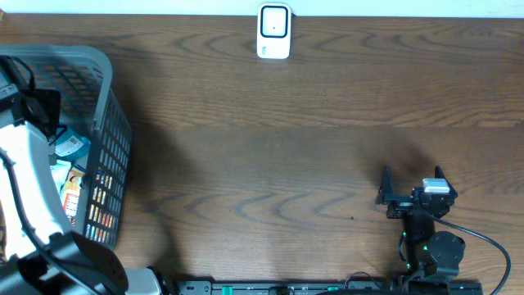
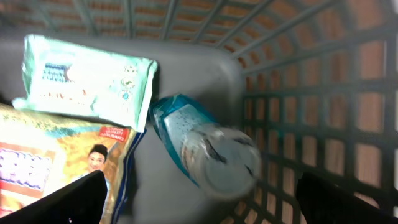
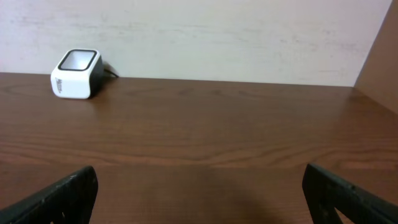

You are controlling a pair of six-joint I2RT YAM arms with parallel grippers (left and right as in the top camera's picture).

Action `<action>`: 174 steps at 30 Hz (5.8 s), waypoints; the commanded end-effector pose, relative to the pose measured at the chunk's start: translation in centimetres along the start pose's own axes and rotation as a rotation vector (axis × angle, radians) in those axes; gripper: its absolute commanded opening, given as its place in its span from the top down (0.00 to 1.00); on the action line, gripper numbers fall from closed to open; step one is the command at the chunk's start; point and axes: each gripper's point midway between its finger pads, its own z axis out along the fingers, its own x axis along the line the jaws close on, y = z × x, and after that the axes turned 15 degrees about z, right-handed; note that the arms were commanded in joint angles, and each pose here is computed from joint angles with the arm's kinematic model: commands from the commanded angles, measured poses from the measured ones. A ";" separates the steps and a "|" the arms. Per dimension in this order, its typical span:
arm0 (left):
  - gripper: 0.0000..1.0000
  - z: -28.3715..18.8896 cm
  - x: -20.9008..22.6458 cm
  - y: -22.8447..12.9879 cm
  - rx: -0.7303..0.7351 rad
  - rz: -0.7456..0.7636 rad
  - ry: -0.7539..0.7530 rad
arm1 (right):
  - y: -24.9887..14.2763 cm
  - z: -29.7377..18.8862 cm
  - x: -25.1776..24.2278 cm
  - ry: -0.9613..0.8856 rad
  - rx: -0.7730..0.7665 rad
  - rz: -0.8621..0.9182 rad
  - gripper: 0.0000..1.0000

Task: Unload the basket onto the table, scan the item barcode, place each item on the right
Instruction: 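Reach the left gripper into the basket and grasp the blue mouthwash bottle, then lift the bottle out and place it on the table center, then return the left gripper to the basket and grasp the red snack bar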

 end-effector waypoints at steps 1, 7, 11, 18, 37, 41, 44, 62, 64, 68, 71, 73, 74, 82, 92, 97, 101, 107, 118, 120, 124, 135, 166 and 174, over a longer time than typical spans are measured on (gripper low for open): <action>0.02 1.3 0.1 0.1 0.015 -0.136 0.032 | -0.1 0.0 -0.4 -0.018 0.000 -0.004 0.01; 0.02 3.7 -0.1 -0.3 0.035 -0.210 0.060 | -0.1 0.0 -0.4 -0.018 0.000 -0.004 0.01; 0.02 5.0 -0.8 0.0 0.023 -0.220 0.046 | 0.0 0.0 -0.4 -0.018 0.000 -0.004 0.01; 0.02 5.4 -1.6 0.8 -0.007 -0.245 0.008 | 0.0 0.0 -0.4 -0.018 0.000 -0.004 0.01; 0.02 7.3 -0.2 0.4 -0.023 -0.251 0.087 | 0.0 0.0 -0.4 -0.018 0.000 -0.004 0.01; 0.01 8.5 0.1 -0.1 -0.004 -0.246 0.113 | -0.1 0.0 -0.4 -0.018 0.000 -0.004 0.01; 0.12 8.8 0.3 -0.4 0.004 -0.244 0.124 | 0.0 0.0 -0.4 -0.018 0.000 -0.004 0.01; 0.77 1.4 -0.1 2.1 -0.086 -0.232 0.009 | -0.1 0.0 -0.4 -0.018 0.000 -0.004 0.01; 0.77 -1.9 -0.3 3.2 -0.141 -0.251 -0.058 | -0.1 0.0 -0.4 -0.018 0.000 -0.004 0.01; 0.77 -7.8 -0.1 4.5 -0.231 -0.282 -0.170 | 0.0 0.0 -0.4 -0.018 0.000 -0.004 0.01; 0.77 -12.5 0.6 4.9 -0.296 -0.304 -0.259 | 0.0 0.0 -0.4 -0.018 0.000 -0.004 0.01; 0.77 -15.4 1.0 4.7 -0.321 -0.301 -0.330 | -0.1 0.0 -0.4 -0.018 0.000 -0.004 0.01; 0.77 -16.8 0.9 4.5 -0.327 -0.286 -0.371 | -0.1 0.0 -0.4 -0.018 0.000 -0.004 0.01; 0.77 -24.3 -2.2 -2.2 -0.180 -0.044 -0.712 | 0.0 0.0 -0.4 -0.018 0.000 -0.004 0.01; 0.77 -23.2 -7.9 -15.6 0.181 0.419 -0.765 | 0.0 0.0 -0.4 -0.018 0.000 -0.004 0.01; 0.77 -20.5 -10.9 -25.5 0.338 0.775 -0.719 | 0.0 0.0 -0.4 -0.018 0.000 -0.004 0.01; 0.77 -17.6 -12.1 -32.2 0.423 0.982 -0.663 | -0.1 0.0 -0.4 -0.018 0.000 -0.004 0.01; 0.77 -13.8 -14.2 -41.9 0.520 1.191 -0.688 | -0.1 0.0 -0.4 -0.018 0.000 -0.004 0.01; 0.77 -13.4 -16.6 -51.0 0.561 1.267 -0.860 | -0.1 0.0 -0.4 -0.018 0.000 -0.004 0.01; 0.76 -13.7 -16.6 -51.3 0.560 1.271 -0.872 | -0.1 0.0 -0.4 -0.018 0.000 -0.004 0.01; 0.76 -13.7 -16.6 -51.3 0.559 1.272 -0.872 | 0.0 0.0 -0.4 -0.018 0.000 -0.004 0.01; 0.50 -13.4 -16.4 -51.2 0.557 1.278 -0.859 | -0.1 0.0 -0.4 -0.018 0.000 -0.004 0.01; 0.14 -19.6 -16.9 -25.3 -0.163 1.190 -0.508 | -0.1 0.0 -0.4 -0.018 0.000 -0.004 0.01; 0.13 -23.2 -9.2 -6.0 -0.348 0.575 -0.424 | -0.1 0.0 -0.4 -0.018 0.000 -0.004 0.01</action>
